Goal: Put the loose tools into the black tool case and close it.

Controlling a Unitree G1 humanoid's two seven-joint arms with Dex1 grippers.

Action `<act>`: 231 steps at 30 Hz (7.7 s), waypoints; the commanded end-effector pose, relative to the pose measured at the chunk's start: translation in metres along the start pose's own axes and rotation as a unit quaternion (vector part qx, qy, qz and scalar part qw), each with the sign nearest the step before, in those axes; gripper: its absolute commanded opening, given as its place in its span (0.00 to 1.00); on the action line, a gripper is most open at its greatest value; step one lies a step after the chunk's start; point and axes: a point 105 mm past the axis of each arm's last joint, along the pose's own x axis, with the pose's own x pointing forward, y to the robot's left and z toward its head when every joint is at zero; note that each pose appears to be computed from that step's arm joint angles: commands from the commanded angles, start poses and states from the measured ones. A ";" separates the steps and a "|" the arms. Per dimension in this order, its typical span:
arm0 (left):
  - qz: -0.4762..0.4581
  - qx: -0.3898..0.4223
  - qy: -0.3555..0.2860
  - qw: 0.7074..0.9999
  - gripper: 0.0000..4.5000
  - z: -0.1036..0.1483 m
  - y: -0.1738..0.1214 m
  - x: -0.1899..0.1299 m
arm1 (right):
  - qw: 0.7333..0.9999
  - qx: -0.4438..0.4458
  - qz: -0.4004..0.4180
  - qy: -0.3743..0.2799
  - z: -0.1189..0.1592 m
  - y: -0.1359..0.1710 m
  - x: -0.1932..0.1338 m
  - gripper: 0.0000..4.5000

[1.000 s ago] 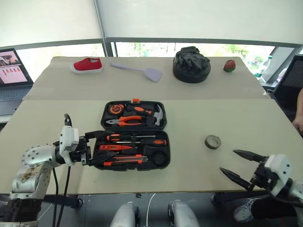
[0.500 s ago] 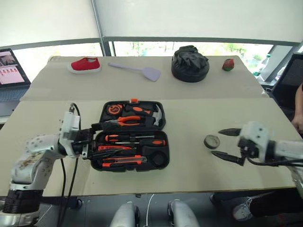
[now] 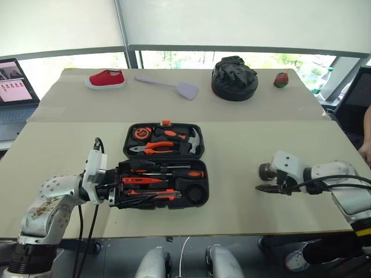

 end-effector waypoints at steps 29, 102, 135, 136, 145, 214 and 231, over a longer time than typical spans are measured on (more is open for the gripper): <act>0.050 0.006 0.049 0.998 1.00 -0.038 -0.030 -0.040 | 0.953 -0.107 0.256 -0.121 0.128 0.103 0.054 0.01; 0.294 -0.136 0.126 0.938 0.01 -0.095 0.034 -0.003 | 0.984 -0.009 -0.057 -0.168 0.041 0.020 0.044 0.00; 0.362 -0.259 0.211 0.870 0.82 -0.043 0.125 -0.004 | 0.936 0.346 -0.032 -0.063 0.080 -0.038 0.042 1.00; 0.363 -0.265 0.210 0.868 0.72 -0.043 0.126 -0.004 | 0.936 0.347 -0.031 -0.058 0.080 -0.038 0.044 1.00; 0.338 -0.342 0.227 0.847 0.01 -0.067 0.107 -0.008 | 0.923 0.382 -0.045 -0.007 0.063 -0.034 0.061 0.44; 0.158 0.022 0.205 0.966 0.02 -0.089 0.106 0.008 | 0.965 -0.085 0.141 -0.203 0.059 0.131 0.030 0.00; 0.225 -0.044 0.152 0.961 0.02 -0.076 0.038 -0.040 | 0.950 -0.080 -0.134 -0.269 0.104 0.002 0.080 0.00</act>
